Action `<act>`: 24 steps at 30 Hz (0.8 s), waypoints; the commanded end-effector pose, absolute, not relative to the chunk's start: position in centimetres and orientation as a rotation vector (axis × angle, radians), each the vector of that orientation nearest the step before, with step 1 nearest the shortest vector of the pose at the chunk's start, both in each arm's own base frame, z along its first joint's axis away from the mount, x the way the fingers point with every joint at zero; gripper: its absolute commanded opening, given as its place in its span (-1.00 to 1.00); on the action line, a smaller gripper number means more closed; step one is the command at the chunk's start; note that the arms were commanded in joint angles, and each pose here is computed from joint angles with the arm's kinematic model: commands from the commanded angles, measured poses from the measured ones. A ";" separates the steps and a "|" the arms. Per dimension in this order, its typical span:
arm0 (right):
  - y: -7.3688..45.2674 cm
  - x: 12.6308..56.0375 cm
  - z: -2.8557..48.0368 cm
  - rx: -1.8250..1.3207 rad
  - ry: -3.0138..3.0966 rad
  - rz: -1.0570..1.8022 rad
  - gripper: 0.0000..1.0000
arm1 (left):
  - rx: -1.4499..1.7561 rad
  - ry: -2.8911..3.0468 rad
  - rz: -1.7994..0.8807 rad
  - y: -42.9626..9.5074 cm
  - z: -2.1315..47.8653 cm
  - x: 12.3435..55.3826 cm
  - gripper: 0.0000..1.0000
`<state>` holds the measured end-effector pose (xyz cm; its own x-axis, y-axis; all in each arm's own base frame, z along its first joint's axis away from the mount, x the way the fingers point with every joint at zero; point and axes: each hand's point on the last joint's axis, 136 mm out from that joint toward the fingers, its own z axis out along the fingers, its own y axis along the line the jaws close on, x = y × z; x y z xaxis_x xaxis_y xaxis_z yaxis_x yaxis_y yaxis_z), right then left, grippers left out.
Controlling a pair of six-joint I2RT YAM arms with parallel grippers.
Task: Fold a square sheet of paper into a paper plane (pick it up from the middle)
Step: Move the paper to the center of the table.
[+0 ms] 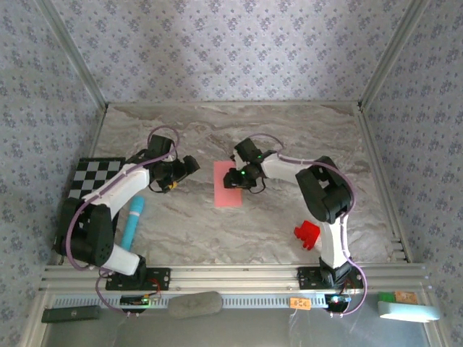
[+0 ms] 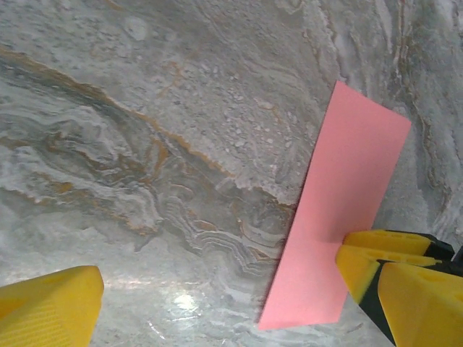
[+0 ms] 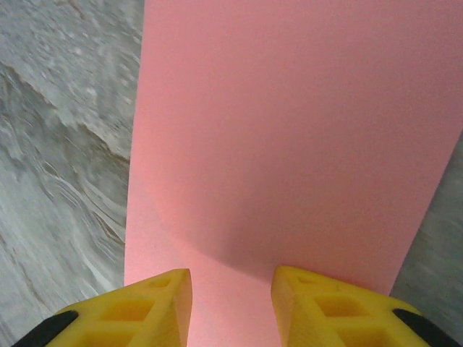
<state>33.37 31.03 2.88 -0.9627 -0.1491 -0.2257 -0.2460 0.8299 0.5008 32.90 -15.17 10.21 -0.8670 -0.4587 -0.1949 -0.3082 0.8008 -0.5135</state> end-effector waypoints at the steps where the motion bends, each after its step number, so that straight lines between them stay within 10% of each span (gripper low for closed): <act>1: 28.9 31.7 2.7 -0.375 2.883 0.785 -0.25 | -0.511 2.696 -0.790 -17.6 10.0 32.7 0.94; 24: 26.8 32.5 2.7 -0.007 2.899 0.738 -0.30 | -0.551 2.826 -1.032 -27.0 6.4 28.3 0.85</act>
<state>32.67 27.34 3.54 -0.9836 0.0135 -0.1800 -0.0786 0.8657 0.4943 28.52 -25.92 6.69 -0.9317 -0.3631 0.0071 -0.2897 0.7314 -0.6173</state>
